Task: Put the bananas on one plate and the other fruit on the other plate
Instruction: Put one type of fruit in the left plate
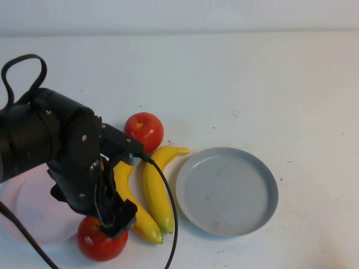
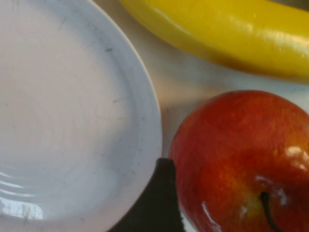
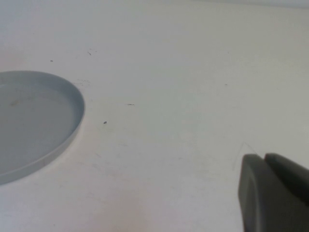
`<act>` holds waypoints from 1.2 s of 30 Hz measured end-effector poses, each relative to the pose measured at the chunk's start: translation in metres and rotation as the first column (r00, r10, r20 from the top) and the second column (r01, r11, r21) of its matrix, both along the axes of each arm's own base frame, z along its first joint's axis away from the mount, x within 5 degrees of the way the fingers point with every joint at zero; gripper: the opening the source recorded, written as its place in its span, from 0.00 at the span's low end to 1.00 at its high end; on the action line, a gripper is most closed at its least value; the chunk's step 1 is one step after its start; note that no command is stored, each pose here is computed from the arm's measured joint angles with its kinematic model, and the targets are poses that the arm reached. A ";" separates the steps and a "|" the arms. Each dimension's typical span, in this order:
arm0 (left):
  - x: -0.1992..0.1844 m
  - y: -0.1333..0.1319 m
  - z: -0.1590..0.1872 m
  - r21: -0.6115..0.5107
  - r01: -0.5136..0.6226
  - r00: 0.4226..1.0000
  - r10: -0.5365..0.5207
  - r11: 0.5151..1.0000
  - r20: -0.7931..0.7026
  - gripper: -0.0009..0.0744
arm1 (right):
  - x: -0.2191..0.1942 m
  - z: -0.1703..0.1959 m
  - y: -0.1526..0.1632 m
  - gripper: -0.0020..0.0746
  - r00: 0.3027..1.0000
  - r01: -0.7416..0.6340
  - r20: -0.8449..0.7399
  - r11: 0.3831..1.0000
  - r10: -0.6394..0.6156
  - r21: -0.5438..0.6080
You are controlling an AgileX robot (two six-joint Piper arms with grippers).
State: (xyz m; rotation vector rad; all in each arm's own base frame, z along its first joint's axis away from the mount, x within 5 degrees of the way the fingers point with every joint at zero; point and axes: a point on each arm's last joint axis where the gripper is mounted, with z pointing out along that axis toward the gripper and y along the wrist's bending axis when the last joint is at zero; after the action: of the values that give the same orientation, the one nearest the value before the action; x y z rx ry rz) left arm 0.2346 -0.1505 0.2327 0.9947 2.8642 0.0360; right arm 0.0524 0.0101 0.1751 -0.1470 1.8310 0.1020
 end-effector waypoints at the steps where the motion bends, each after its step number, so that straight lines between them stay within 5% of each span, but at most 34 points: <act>1: 0.000 0.000 0.000 -0.001 0.000 1.000 0.000 1.000 0.001 0.90 | 0.000 0.000 0.000 0.00 1.000 0.000 0.000 1.000 0.000 0.000; 31: 0.007 -0.004 -0.018 0.051 0.014 0.998 -0.011 0.999 -0.065 0.90 | 0.000 0.000 0.000 0.00 1.000 0.000 0.000 1.000 0.000 0.002; 36: 0.006 -0.004 -0.018 0.052 0.014 0.998 -0.010 0.999 -0.067 0.78 | 0.000 0.000 0.000 0.00 1.000 0.000 0.000 1.000 0.000 0.002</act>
State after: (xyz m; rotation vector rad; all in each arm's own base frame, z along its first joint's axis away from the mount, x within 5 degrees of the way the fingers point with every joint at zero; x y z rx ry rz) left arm 0.2411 -0.1542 0.2143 1.0419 2.9312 0.0784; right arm 0.0523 0.0102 0.1751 -0.1460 1.8311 0.1035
